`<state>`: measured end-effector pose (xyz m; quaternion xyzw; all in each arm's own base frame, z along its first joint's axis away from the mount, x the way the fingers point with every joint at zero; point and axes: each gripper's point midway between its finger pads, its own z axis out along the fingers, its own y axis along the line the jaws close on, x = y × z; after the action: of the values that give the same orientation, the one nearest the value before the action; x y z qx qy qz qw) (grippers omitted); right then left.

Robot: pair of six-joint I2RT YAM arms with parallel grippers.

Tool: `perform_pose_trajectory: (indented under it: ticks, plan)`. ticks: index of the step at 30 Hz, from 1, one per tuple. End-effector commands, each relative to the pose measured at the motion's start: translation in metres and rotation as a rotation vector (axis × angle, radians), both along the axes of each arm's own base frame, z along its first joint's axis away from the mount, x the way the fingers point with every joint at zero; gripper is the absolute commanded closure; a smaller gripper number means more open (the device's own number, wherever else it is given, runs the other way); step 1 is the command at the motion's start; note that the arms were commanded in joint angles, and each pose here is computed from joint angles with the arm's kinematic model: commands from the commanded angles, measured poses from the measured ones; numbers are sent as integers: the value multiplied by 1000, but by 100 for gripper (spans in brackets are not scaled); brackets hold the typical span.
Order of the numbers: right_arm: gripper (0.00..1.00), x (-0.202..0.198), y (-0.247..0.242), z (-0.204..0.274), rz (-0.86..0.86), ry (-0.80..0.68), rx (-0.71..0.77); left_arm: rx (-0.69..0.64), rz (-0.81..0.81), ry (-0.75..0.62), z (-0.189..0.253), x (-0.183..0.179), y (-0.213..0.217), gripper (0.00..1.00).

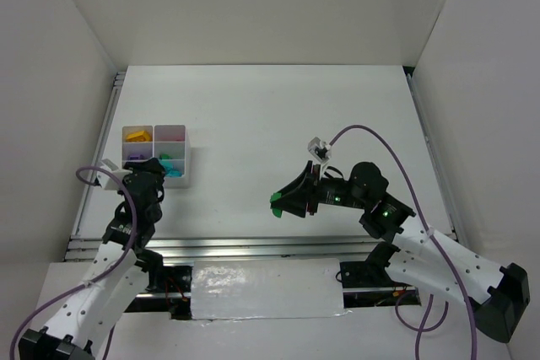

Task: Sort the legos into containers by color

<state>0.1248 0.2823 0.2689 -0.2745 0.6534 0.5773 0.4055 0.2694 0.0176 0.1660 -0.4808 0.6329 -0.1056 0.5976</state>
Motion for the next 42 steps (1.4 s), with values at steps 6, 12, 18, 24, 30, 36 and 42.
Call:
perform_pose_trajectory:
  ticks: [6, 12, 18, 24, 30, 36, 42]
  plan:
    - [100, -3, -1, 0, 21, -34, 9, -20, 53, -160, 30, 19, 12, 92]
    - [100, -4, -1, 0, 20, -34, 8, -60, 34, -136, 16, 27, 12, 89]
    - [100, -4, -1, -1, 23, -32, 8, -79, 12, -121, 2, 31, 10, 82]
    - [100, -4, 1, -6, 37, -22, 7, -83, 0, -114, -4, 34, 11, 65]
    - [100, -5, 1, -7, 41, -19, 6, -102, -2, -102, -17, 33, 14, 43]
    - [100, -6, 1, -7, 44, -21, 3, -115, -30, -93, -22, 38, 11, 27]
    - [100, -3, 1, -9, 25, -9, 0, -105, -88, -127, -1, 41, 3, 24]
